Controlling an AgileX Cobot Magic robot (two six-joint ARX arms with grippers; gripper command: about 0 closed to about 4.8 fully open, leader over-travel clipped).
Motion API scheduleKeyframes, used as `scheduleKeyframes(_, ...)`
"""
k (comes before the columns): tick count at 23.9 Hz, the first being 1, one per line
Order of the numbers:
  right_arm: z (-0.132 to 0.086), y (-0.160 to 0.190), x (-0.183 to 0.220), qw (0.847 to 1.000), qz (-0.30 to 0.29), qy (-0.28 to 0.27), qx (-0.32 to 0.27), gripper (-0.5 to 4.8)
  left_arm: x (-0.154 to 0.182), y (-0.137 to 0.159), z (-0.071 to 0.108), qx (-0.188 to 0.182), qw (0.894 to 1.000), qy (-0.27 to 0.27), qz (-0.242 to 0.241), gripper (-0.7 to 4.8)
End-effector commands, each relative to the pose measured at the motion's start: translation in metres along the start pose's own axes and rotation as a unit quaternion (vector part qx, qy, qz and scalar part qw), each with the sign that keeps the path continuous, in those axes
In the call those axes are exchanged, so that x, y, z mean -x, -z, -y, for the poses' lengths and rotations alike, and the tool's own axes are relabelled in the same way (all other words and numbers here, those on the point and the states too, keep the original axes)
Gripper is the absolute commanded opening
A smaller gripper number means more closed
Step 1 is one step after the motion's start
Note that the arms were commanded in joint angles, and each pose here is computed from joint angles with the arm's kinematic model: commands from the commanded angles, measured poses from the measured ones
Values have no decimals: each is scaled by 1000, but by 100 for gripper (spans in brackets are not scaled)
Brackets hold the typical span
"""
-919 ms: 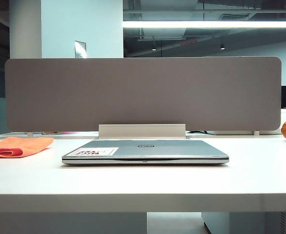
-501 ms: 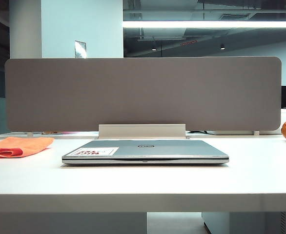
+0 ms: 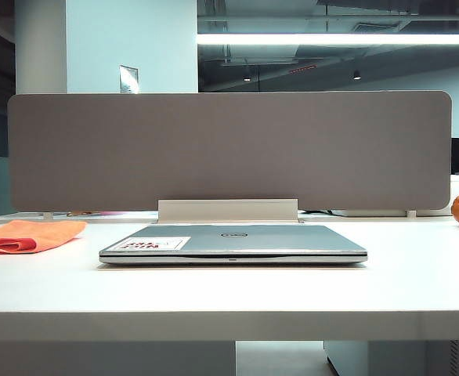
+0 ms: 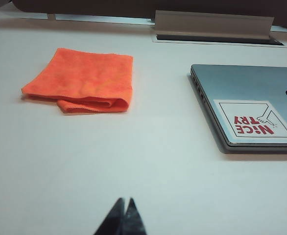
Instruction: Pick up the orange rag and put it over the laptop.
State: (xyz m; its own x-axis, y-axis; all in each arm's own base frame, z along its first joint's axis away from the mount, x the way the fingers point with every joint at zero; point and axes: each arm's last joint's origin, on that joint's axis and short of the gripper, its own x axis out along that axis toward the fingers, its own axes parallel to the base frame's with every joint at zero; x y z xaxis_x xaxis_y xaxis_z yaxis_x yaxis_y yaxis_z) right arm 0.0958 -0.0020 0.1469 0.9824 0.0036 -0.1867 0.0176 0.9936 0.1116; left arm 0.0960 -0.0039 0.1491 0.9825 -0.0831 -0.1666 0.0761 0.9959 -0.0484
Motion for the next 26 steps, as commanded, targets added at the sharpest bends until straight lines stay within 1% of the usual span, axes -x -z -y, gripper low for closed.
scheduleKeyframes(1,-1,0,0,1000,5,-14,2,-5,0,0,0,1,1000,1,-4,-6)
scheduleKeyframes(8,-2,-1,0,999,5,-36,-2,-5,0,1,0,0,1000,0,-6,-6)
scheduleKeyframes(9,-2,-1,0,999,6,-40,-8,-5,0,1,0,0,1000,0,-5,-6)
scheduleKeyframes(11,-3,-3,1,998,7,-41,-43,-5,0,1,0,0,1000,0,-6,-6)
scheduleKeyframes(12,-3,-4,1,998,5,-41,-44,-5,0,1,0,0,1000,-1,-5,-6)
scheduleKeyframes(15,-4,-16,8,998,-1,-40,-47,-5,0,1,-1,0,1000,-13,-7,-6)
scheduleKeyframes(19,-7,-33,16,997,17,-45,-54,-5,0,1,-1,0,1000,-14,-7,-6)
scheduleKeyframes(22,-9,-45,22,996,35,-61,-62,-5,0,1,-1,0,1000,-14,-7,-6)
scheduleKeyframes(26,-15,-69,37,990,55,-118,-57,-5,0,1,-1,0,1000,-14,-7,-6)
